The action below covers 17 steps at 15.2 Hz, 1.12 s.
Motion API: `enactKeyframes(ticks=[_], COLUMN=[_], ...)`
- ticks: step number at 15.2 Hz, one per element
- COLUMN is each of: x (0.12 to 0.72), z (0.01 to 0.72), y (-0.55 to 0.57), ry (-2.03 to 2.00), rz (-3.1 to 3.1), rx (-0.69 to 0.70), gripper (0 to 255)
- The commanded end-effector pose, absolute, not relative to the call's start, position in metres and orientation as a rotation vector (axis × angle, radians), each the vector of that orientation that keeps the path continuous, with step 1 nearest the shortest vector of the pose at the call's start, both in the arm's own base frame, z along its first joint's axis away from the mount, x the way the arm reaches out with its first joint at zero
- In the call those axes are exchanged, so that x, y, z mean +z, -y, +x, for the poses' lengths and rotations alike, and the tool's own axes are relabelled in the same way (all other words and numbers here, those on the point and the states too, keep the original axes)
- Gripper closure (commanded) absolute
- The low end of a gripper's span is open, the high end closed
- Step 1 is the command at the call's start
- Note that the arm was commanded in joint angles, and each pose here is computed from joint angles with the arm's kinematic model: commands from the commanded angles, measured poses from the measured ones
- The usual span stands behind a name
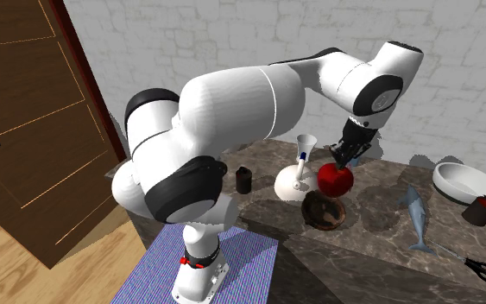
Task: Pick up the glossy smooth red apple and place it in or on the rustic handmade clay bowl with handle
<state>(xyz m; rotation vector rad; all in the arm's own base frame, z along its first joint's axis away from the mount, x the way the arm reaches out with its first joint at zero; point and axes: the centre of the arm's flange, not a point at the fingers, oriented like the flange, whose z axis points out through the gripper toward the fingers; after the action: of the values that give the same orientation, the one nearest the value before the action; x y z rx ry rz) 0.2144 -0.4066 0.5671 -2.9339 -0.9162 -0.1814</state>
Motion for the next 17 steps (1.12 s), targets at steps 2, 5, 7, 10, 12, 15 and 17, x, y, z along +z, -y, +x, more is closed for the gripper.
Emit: enactKeyframes(ticks=[2, 5, 7, 10, 12, 15, 17], x=[0.551, 0.535, 0.525, 0.509, 0.495, 0.495, 0.495], z=[0.215, 0.215, 0.215, 0.215, 0.215, 0.215, 0.215], y=[0.407, 0.407, 0.407, 0.407, 0.407, 0.407, 0.407], ry=[0.916, 0.916, 0.916, 0.916, 0.916, 0.916, 0.916], rz=[-2.934, -2.934, -2.934, -2.934, -2.934, -2.934, -2.934], rx=[-0.182, -0.182, -0.182, -0.182, -0.182, -0.182, -0.182], gripper=[255, 255, 255, 255, 255, 255, 255])
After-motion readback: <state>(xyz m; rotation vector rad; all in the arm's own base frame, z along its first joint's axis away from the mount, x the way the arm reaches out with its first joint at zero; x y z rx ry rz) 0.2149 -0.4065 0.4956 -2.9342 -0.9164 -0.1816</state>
